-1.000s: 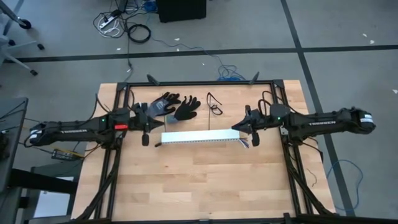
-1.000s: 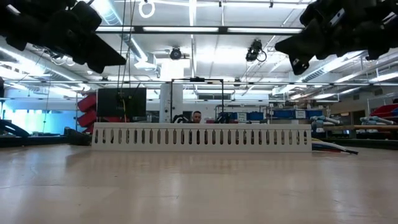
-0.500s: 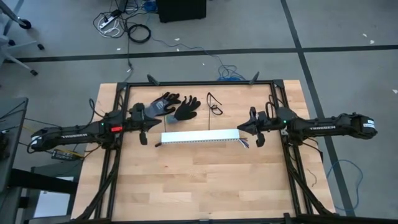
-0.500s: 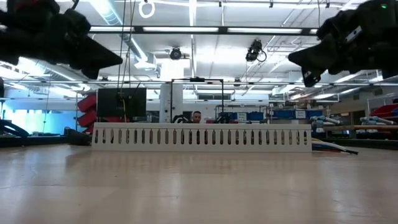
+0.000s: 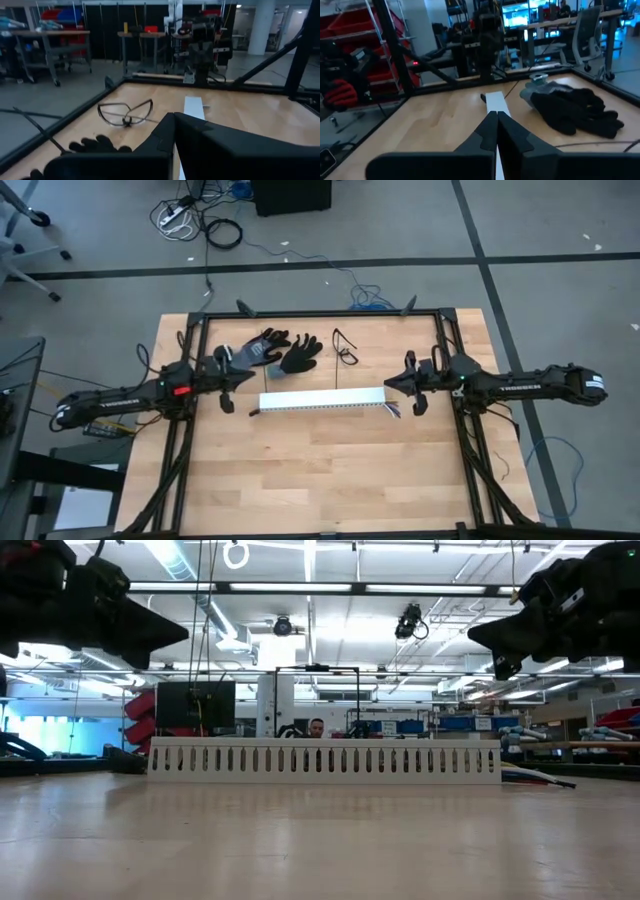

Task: Ziptie cables
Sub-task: Return to Home Position

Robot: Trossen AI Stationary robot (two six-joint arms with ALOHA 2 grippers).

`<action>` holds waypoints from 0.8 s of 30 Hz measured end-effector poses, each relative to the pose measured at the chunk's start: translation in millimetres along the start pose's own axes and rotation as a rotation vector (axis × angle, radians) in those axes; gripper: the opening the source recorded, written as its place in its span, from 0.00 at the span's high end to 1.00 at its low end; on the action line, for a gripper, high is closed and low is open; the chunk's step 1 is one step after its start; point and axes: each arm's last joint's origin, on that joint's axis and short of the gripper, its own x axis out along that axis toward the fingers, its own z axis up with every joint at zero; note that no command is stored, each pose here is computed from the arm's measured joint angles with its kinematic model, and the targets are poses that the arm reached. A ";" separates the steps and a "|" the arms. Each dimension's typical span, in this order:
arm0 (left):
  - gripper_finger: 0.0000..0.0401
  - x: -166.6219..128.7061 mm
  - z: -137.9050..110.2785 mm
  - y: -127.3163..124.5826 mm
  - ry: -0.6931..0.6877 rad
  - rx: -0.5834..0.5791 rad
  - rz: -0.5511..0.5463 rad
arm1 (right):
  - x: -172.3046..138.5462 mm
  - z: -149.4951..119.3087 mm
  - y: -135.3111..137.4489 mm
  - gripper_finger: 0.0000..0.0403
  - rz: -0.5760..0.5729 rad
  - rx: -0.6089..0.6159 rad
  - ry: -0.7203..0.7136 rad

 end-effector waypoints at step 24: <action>1.00 -18.3 -1.0 1.8 -0.019 0.002 0.067 | -20.3 13.6 -7.1 0.99 -0.241 -0.070 -0.108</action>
